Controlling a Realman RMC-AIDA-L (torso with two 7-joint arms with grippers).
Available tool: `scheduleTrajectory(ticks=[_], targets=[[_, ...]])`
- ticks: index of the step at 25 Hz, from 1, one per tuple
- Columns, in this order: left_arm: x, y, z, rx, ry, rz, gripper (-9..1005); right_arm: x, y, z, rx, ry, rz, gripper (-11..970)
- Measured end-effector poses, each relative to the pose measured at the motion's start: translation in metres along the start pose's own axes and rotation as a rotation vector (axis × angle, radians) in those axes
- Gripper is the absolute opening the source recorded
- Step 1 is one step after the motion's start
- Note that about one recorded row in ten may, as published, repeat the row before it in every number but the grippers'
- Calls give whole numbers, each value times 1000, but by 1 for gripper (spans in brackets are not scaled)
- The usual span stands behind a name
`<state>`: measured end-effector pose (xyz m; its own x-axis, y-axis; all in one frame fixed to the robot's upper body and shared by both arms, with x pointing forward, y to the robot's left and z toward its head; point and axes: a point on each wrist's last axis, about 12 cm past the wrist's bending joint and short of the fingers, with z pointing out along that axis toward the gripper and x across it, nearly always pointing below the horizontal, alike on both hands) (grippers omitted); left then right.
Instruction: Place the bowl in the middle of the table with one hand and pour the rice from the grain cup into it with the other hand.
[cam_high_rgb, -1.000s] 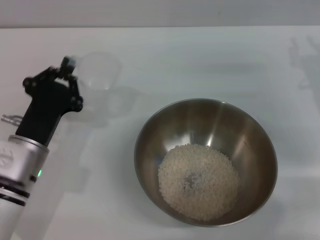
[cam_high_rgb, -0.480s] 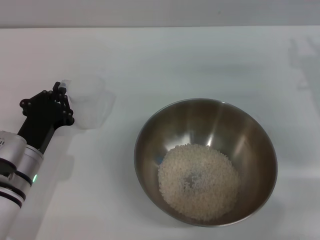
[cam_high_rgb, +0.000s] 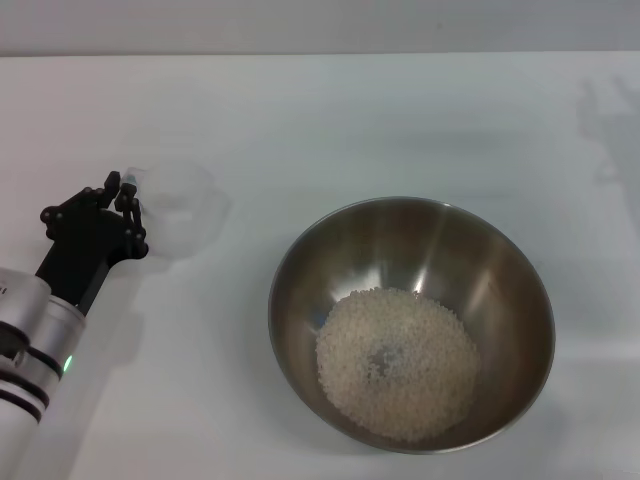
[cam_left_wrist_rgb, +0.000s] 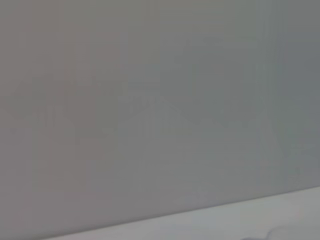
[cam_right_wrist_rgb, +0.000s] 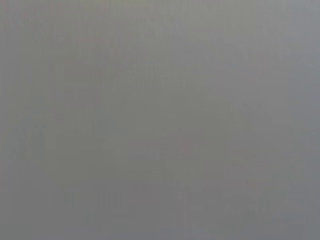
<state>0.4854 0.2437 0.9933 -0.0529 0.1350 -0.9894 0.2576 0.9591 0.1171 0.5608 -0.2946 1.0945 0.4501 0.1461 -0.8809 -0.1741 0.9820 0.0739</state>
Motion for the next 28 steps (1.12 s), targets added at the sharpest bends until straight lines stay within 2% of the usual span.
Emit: scheduleTrajectory(ticks=[2, 7, 15, 16, 17, 19, 20, 21, 23, 26, 28], targets=[[2, 2, -2, 4, 10, -8, 50, 0, 0, 0, -1, 0, 1, 441], [8, 6, -7, 14, 30, -20, 253, 0, 1, 0, -1, -1, 4, 441], [14, 13, -31, -29, 13, -31, 293, 1, 2, 2, 0, 5, 6, 441], [11, 20, -48, -68, -67, -63, 298, 4, 3, -1, 6, 21, 4, 441], [11, 20, -48, -68, -67, -63, 298, 4, 3, -1, 6, 21, 4, 441], [3, 27, -57, -90, -160, -106, 298, 9, 5, -7, 14, 50, -10, 441], [3, 27, -57, -90, -160, -106, 299, 10, 6, -10, 16, 63, -18, 441], [-6, 30, -59, -96, -235, -129, 299, 12, 7, -12, 15, 80, -28, 441], [-12, 33, -56, -100, -282, -127, 299, 17, 8, -16, 3, 119, -39, 441], [-19, 37, -48, -105, -325, -107, 477, 23, 10, -19, -7, 173, -37, 441], [-21, 38, -45, -104, -333, -104, 477, 27, 10, -20, -2, 202, -29, 441]])
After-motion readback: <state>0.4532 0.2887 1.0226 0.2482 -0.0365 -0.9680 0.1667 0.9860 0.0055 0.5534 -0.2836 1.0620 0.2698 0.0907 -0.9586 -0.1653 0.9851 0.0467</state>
